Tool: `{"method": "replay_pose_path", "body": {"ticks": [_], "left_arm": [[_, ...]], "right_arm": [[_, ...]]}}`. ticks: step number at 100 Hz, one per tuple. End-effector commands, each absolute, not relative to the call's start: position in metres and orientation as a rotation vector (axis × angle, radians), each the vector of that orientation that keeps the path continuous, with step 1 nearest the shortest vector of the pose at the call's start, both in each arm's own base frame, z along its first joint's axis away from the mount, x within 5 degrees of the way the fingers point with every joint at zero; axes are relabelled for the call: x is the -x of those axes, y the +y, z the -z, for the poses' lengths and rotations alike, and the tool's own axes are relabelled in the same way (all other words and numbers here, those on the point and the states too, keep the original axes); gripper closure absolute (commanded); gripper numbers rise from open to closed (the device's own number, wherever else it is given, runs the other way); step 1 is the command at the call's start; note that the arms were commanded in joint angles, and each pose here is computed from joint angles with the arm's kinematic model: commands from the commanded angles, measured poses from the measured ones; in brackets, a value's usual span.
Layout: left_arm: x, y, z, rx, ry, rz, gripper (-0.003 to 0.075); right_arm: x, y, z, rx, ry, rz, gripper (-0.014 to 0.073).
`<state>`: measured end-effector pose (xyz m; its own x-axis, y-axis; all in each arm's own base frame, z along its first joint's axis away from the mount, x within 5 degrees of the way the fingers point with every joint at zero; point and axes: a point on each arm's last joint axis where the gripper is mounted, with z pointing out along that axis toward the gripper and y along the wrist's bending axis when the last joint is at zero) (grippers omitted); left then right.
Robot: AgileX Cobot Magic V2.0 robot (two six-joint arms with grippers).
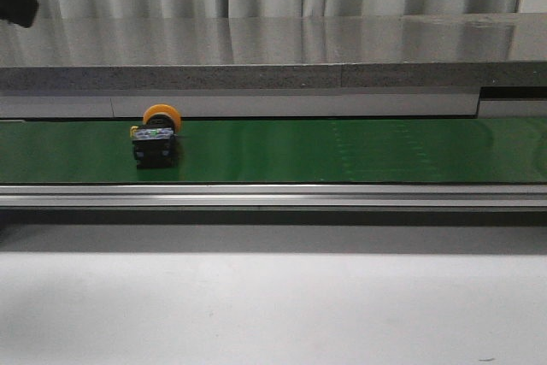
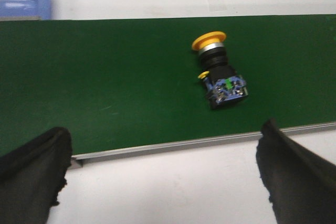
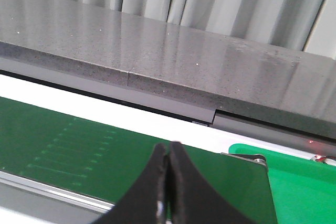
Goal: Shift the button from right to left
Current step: 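Lower the left gripper and grasp the button at the belt end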
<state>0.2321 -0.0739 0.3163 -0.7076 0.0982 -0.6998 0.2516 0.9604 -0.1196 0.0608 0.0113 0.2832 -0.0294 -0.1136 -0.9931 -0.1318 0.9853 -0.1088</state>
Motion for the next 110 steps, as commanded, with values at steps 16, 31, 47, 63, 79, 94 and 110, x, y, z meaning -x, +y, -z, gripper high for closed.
{"method": "replay_pose_path", "body": {"ticks": [16,31,47,63,79,94,110], "left_arm": [[-0.277,-0.104,-0.323,-0.289,2.309,0.313,0.0048],[-0.301,-0.114,-0.309,-0.294,2.356,0.305,0.0057],[-0.319,-0.120,-0.292,-0.298,2.404,0.295,0.0067],[-0.329,-0.120,-0.274,-0.309,2.445,0.262,0.0067],[-0.338,-0.111,-0.260,-0.285,2.487,0.229,0.0068],[-0.345,-0.101,-0.251,-0.247,2.518,0.211,0.0097],[-0.347,-0.099,-0.243,-0.244,2.544,0.197,0.0266]], "right_arm": [[-0.060,0.009,-0.298,0.155,1.514,0.006,0.0663],[-0.060,0.009,-0.298,0.155,1.514,0.006,0.0663],[-0.060,0.009,-0.298,0.155,1.514,0.006,0.0663],[-0.060,0.009,-0.298,0.155,1.514,0.006,0.0663],[-0.060,0.009,-0.298,0.155,1.514,0.006,0.0663],[-0.060,0.009,-0.298,0.155,1.514,0.006,0.0663],[-0.060,0.009,-0.298,0.155,1.514,0.006,0.0663]]}}
